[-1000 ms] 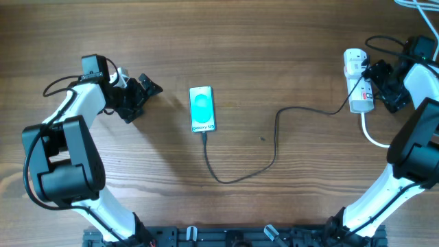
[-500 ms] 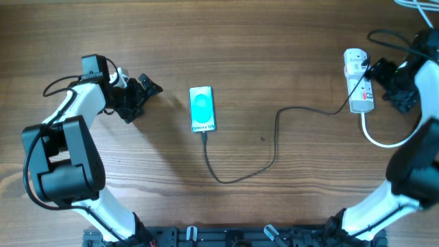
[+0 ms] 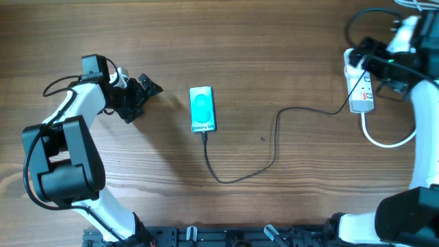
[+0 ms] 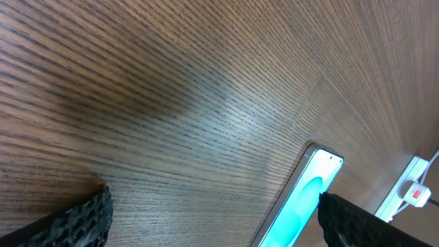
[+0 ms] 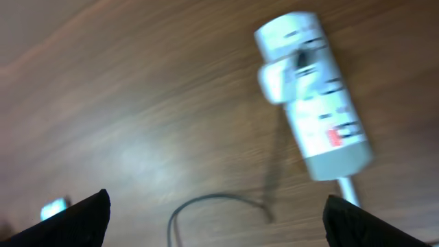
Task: Plug charger to phone and switch on socket
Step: 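Lift the right gripper off the power strip and move it left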
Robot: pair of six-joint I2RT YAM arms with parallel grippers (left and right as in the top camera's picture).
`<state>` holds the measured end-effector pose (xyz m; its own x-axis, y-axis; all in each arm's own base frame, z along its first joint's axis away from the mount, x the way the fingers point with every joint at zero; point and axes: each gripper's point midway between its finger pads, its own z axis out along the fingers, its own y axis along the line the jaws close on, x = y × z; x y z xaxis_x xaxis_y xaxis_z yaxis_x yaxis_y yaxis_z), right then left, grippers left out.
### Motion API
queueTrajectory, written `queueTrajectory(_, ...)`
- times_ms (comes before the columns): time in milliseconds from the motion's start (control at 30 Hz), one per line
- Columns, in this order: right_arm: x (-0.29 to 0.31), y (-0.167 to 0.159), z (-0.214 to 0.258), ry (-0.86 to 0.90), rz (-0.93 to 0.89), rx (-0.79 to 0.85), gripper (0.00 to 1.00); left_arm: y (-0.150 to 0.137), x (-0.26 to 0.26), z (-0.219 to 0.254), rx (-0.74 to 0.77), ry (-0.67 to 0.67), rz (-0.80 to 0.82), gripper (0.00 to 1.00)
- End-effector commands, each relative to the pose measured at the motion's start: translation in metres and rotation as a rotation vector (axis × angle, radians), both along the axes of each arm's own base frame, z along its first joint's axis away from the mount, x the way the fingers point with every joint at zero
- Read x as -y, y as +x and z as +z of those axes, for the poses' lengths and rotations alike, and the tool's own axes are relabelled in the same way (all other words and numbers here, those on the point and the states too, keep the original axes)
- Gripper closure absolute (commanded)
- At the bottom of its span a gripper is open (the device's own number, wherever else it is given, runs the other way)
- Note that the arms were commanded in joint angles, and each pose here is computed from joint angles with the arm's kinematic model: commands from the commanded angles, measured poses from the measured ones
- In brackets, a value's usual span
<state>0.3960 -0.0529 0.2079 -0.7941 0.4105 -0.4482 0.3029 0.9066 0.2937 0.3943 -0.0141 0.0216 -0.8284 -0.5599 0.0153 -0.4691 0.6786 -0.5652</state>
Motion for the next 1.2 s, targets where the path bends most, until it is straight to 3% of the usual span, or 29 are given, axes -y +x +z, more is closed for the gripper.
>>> queueTrajectory(0,-0.053,-0.009,-0.028,0.032,0.172,-0.058,0.0,-0.003,-0.002,-0.006,-0.021,0.03,0.007,0.0)
queueTrajectory(233,-0.115,-0.022,-0.073,0.037,0.326,-0.111,0.0,-0.003,-0.002,-0.006,-0.021,0.03,0.007,0.0)
queueTrajectory(367,-0.13,-0.026,-0.093,0.093,0.255,-0.134,0.0,-0.003,-0.002,-0.006,-0.021,0.03,0.007,0.0)
queueTrajectory(567,-0.131,-0.041,-0.118,0.162,0.119,-0.21,0.0,-0.001,-0.003,-0.006,-0.014,0.036,0.008,0.0)
queueTrajectory(1033,-0.125,-0.056,-0.132,0.129,0.111,-0.27,0.0,-0.001,-0.003,-0.006,-0.014,0.035,0.008,0.0)
queueTrajectory(1167,-0.125,-0.064,-0.134,0.102,0.181,-0.288,0.0,-0.001,-0.003,-0.006,-0.014,0.035,0.008,0.0)
